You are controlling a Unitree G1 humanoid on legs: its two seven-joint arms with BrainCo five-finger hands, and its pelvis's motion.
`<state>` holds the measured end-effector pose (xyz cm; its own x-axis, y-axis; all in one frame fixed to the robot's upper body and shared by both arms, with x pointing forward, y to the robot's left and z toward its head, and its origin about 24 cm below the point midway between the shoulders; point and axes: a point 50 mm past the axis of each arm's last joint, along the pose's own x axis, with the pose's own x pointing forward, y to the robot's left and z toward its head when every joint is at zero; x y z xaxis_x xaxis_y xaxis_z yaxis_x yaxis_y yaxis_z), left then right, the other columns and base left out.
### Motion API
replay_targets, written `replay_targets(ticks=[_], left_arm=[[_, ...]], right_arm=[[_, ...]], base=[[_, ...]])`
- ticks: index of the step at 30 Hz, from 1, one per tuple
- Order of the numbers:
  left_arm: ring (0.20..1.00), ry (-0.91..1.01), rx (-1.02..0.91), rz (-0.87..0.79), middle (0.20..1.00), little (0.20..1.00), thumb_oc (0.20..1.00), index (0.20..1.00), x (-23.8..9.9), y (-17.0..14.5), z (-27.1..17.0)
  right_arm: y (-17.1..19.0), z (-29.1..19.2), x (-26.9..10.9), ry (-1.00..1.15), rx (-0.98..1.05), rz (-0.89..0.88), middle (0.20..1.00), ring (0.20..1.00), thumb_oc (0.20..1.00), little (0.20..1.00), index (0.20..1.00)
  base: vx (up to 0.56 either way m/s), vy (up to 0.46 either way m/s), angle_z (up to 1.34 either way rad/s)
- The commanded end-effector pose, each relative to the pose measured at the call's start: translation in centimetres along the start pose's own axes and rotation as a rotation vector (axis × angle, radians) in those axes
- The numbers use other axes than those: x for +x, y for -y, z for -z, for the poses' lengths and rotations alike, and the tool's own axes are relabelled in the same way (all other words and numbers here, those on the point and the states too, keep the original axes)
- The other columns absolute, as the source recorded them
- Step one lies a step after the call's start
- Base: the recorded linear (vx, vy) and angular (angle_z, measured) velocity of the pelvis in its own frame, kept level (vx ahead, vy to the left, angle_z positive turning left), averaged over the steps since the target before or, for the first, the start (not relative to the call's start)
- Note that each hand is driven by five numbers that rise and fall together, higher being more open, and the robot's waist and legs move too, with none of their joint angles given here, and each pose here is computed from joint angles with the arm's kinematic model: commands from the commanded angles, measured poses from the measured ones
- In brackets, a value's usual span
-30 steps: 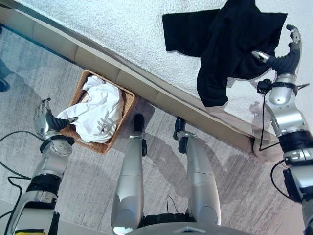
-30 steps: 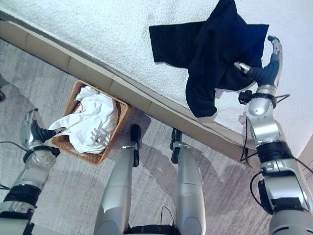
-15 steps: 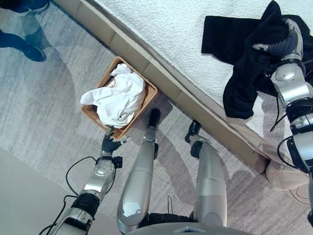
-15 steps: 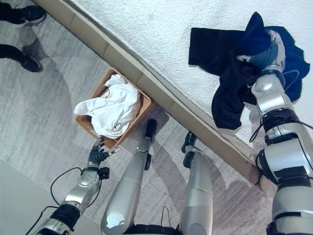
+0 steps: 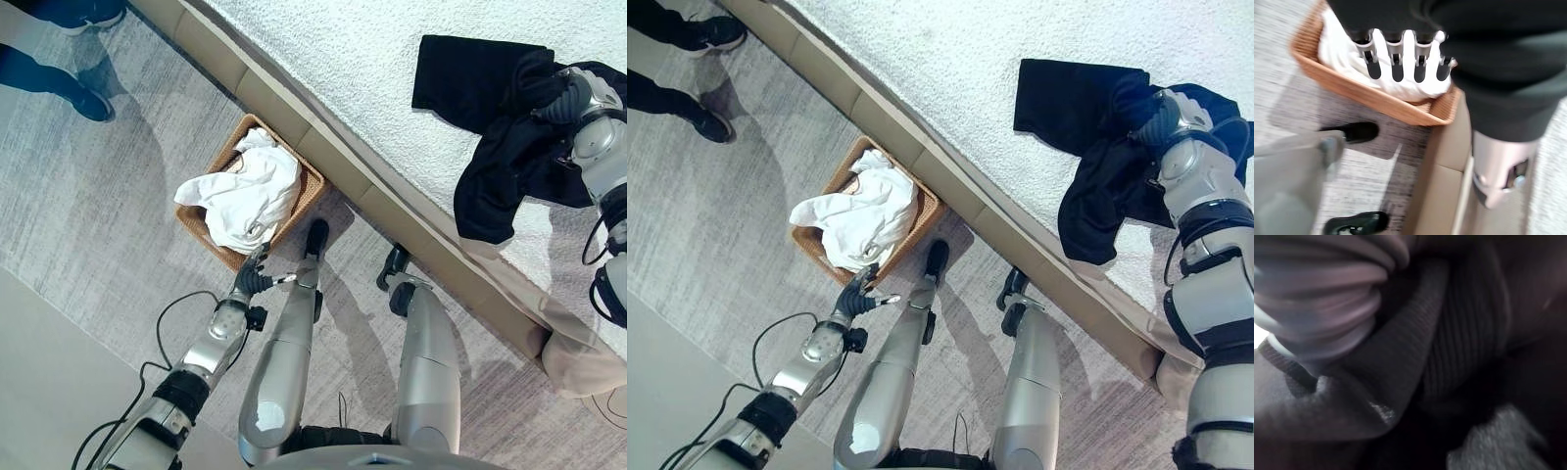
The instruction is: Pick up clothes into the bucket
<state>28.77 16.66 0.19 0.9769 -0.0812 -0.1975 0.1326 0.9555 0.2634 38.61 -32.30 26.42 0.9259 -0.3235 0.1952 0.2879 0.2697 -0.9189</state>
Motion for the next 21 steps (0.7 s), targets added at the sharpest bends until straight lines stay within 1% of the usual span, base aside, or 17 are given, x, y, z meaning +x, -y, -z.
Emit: replay_targets(ticks=[1, 3, 5, 6, 10, 15, 18, 21], left_arm=[[1.0, 0.018, -0.006, 0.002, 1.0, 1.0, 1.0, 1.0, -0.5, 0.8, 0.2], [1.0, 0.039, -0.004, -0.007, 1.0, 1.0, 1.0, 1.0, -0.4, 0.4, -0.3], [1.0, 0.041, 0.003, -0.024, 1.0, 1.0, 1.0, 1.0, -0.5, -0.2, -0.2], [1.0, 0.04, 0.003, -0.034, 1.0, 1.0, 1.0, 1.0, -0.6, -0.4, -0.1], [1.0, 0.054, 0.027, -0.077, 1.0, 1.0, 1.0, 1.0, -0.9, -2.1, -0.1], [1.0, 0.104, 0.044, -0.114, 1.0, 1.0, 1.0, 1.0, -0.8, -3.8, -1.3], [1.0, 0.164, 0.05, -0.13, 1.0, 1.0, 1.0, 1.0, -0.4, -4.8, -2.9], [1.0, 0.25, 0.039, -0.113, 1.0, 1.0, 1.0, 1.0, 0.0, -5.2, -5.2]], right_arm=[[0.4, 1.1, -0.6, 0.025, 0.031, 0.05, 0.2, 0.2, 0.2, 0.2, 0.2], [1.3, -0.4, -0.9, 0.114, 0.184, 0.099, 0.2, 0.2, 0.2, 0.2, 0.2], [1.5, -0.6, -1.2, 0.148, 0.302, 0.111, 0.2, 0.2, 0.2, 0.2, 0.2], [1.9, -0.9, -1.5, 0.181, 0.411, 0.137, 0.2, 0.2, 0.2, 0.2, 0.2], [2.2, -1.2, -2.5, 0.257, 0.536, 0.151, 0.2, 0.2, 0.2, 0.2, 0.2], [2.5, -1.1, -3.3, 0.303, 0.604, 0.165, 0.2, 0.2, 0.2, 0.2, 0.2], [2.4, -1.4, -3.7, 0.327, 0.641, 0.158, 0.2, 0.2, 0.2, 0.2, 0.2], [2.3, -2.4, -4.1, 0.379, 0.632, 0.138, 0.2, 0.2, 0.2, 0.2, 0.2]], base=[[0.0, 0.026, -0.05], [-0.08, 0.06, -0.08], [-0.04, 0.042, -0.13], [0.0, 0.033, -0.09], [0.02, 0.032, -0.11], [0.04, 0.032, -0.19], [0.09, 0.036, -0.15], [0.12, 0.028, -0.12]])
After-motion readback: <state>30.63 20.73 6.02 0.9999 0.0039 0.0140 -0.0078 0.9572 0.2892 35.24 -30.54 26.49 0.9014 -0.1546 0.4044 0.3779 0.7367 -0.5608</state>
